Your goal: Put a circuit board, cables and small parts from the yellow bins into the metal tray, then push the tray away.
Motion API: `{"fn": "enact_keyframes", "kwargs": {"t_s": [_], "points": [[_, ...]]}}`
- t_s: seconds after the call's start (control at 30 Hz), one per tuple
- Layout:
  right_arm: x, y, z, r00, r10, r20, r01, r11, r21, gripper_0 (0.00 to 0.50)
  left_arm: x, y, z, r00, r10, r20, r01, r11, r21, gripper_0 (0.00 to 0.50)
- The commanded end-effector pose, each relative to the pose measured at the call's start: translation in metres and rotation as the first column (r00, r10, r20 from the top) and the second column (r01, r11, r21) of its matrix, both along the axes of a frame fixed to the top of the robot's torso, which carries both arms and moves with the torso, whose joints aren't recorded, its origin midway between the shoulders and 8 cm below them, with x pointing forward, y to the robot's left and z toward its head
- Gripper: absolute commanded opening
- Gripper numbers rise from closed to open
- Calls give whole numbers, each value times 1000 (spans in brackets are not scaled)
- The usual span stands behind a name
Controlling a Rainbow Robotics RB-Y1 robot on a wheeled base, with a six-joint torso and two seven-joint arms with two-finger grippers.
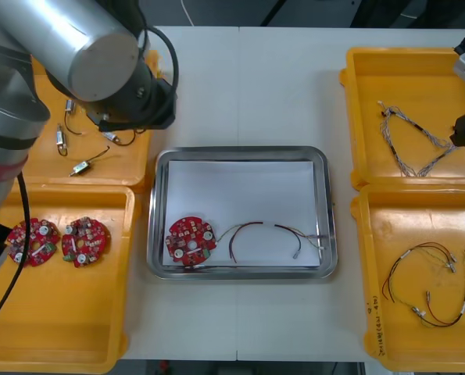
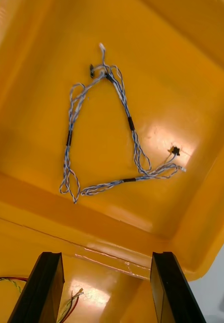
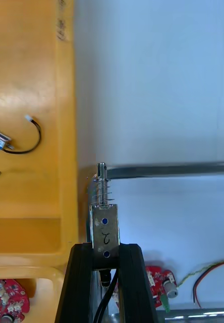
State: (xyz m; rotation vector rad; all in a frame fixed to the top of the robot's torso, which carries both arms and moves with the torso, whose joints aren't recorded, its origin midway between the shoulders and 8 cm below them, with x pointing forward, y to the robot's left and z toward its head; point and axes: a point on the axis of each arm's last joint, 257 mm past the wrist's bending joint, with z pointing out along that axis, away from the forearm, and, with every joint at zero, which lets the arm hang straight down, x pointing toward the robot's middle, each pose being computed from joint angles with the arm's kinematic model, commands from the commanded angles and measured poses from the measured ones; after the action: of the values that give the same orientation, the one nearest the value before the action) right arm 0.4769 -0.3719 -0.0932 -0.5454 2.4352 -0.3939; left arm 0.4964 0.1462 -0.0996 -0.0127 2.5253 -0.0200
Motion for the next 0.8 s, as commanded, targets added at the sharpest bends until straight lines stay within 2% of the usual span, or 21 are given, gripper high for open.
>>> {"fn": "enact_keyframes", "kwargs": {"t_s": [0.03,0.17,0.33,0.57,0.8], "points": [[11,-25,24,985,-166,39,161,982,97,500,-17,-42,-14,998,-50,-28,51,999,4,0],[17,-35,20,967,-256,10,251,956,151,500,-21,-51,-38,995,-67,-71,69,997,27,1],[22,-41,14,942,-335,-27,333,920,204,500,-21,-59,-61,992,-74,-102,78,997,30,1],[31,-44,8,888,-449,-96,456,836,304,500,-22,-62,-95,992,-77,-99,82,996,46,2],[46,-46,11,841,-531,-105,527,757,386,500,-26,-59,-114,991,-67,-117,75,995,64,1]]}}
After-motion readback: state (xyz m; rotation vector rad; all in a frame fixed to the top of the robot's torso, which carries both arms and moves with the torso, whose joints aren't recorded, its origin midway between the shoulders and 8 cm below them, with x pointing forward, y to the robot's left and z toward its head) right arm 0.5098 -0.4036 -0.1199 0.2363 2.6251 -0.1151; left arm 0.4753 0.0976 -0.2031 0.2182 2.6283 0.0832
